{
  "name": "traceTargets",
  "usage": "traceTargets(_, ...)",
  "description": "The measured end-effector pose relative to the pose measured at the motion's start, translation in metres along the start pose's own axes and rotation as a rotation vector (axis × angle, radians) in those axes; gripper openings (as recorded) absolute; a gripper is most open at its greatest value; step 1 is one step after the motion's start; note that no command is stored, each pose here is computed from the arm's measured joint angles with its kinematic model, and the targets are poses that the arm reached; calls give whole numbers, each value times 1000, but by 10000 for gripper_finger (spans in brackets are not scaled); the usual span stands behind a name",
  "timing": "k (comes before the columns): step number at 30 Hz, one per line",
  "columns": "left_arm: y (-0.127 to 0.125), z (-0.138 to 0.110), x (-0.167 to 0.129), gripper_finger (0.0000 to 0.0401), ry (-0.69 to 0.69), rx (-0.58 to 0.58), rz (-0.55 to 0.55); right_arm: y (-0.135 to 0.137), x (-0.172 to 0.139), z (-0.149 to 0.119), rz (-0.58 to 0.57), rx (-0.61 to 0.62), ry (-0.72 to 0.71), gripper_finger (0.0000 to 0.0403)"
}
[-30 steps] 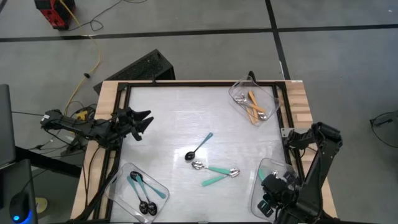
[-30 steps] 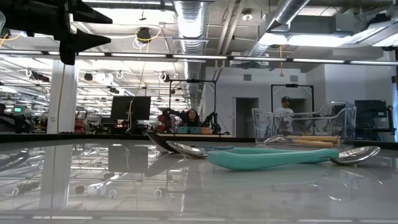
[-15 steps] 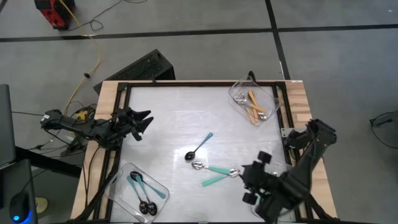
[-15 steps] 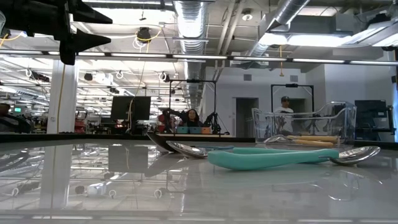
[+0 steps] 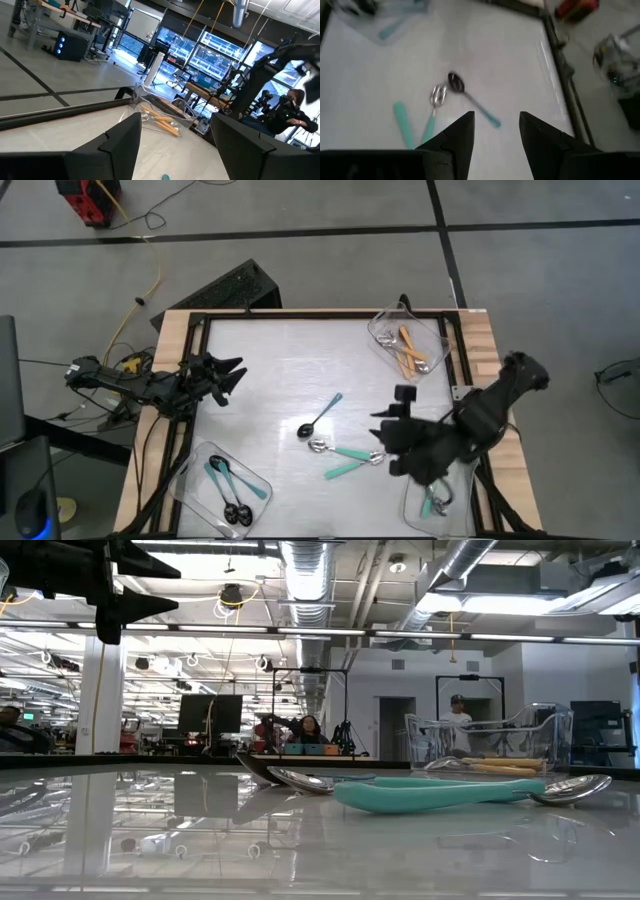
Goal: Sort silverware by color (type)
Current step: Put the green spoon into the bottom right transparent bin
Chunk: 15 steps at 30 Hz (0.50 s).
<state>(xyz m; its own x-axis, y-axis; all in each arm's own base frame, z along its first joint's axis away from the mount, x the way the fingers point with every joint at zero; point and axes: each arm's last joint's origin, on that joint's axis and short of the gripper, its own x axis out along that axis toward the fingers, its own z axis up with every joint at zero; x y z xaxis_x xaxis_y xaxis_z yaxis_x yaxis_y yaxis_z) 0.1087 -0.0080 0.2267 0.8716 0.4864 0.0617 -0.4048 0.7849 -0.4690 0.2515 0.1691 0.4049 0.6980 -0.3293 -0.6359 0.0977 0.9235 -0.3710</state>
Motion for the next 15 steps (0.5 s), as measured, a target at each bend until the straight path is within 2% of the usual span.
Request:
traceTargets(2,0,0,0,226,0,0,0,-14,-6,4,29,-27,-59,180)
traceTargets(5,0,0,0,226,0,0,1,-33,-7,6,161,-65,-143,179)
traceTargets(9,0,0,0,226,0,-2,0,-60,3,1,325,1,-287,173)
traceTargets(11,0,0,0,226,-1,-2,0,-69,12,-8,339,51,-308,169)
traceTargets(15,0,0,0,226,-1,-3,1,-70,43,-39,302,113,-253,162)
